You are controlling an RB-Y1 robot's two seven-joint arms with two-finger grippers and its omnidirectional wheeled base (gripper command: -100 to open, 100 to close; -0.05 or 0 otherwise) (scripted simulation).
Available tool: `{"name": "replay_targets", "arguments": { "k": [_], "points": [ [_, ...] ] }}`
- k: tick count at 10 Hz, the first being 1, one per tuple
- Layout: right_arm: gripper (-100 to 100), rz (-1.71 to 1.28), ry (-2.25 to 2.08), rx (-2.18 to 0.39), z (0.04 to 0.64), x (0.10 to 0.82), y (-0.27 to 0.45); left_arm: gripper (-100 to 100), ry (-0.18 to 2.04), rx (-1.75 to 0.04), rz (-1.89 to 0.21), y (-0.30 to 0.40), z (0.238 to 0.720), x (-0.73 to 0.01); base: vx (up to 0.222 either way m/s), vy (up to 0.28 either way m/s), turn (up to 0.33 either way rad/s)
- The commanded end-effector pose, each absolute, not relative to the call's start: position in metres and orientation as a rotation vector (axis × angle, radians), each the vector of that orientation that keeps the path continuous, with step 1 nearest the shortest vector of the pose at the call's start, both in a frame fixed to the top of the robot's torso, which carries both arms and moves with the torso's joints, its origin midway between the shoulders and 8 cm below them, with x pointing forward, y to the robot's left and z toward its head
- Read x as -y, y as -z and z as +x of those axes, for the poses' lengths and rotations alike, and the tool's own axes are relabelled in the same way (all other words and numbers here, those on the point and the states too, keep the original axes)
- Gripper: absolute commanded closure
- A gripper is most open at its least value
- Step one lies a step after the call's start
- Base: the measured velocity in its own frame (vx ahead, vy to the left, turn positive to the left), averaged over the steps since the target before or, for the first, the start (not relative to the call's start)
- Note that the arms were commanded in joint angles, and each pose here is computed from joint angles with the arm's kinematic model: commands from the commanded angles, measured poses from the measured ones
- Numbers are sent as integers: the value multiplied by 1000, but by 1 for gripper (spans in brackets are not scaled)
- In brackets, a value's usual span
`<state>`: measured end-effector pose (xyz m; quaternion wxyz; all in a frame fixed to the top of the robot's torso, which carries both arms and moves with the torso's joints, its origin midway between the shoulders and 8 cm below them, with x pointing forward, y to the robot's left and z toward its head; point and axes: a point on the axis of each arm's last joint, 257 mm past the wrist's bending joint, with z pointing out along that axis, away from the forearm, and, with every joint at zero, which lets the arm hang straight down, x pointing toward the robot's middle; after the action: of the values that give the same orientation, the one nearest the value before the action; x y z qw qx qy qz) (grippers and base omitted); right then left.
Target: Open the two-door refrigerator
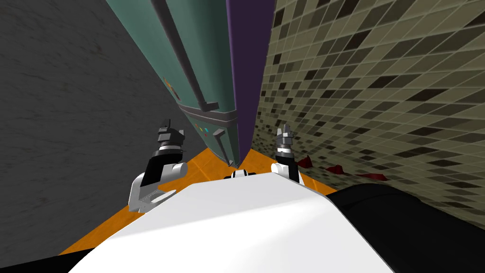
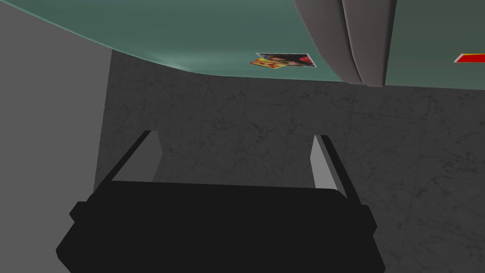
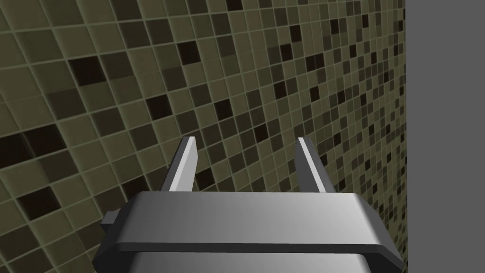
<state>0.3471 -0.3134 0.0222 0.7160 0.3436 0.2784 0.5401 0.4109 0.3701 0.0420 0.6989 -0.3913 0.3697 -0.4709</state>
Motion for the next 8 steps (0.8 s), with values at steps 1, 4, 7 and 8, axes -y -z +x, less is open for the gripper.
{"name": "replay_targets", "arguments": {
  "k": [1, 4, 7, 8],
  "points": [
    [0, 761, -1196, -616, 347, 313, -22, -100, 1027, -826, -900, -44, 414, -378, 80, -117, 63],
    [0, 761, -1196, -616, 347, 313, -22, -100, 1004, -819, -937, -50, 417, -389, 65, -127, 109],
    [0, 761, -1196, -616, 347, 313, -22, -100, 991, -822, -967, -49, 419, -394, 68, -118, 94],
    [0, 761, -1196, -616, 347, 313, -22, -100, 986, -819, -985, -52, 421, -398, 38, -125, 185]
  ]
}}
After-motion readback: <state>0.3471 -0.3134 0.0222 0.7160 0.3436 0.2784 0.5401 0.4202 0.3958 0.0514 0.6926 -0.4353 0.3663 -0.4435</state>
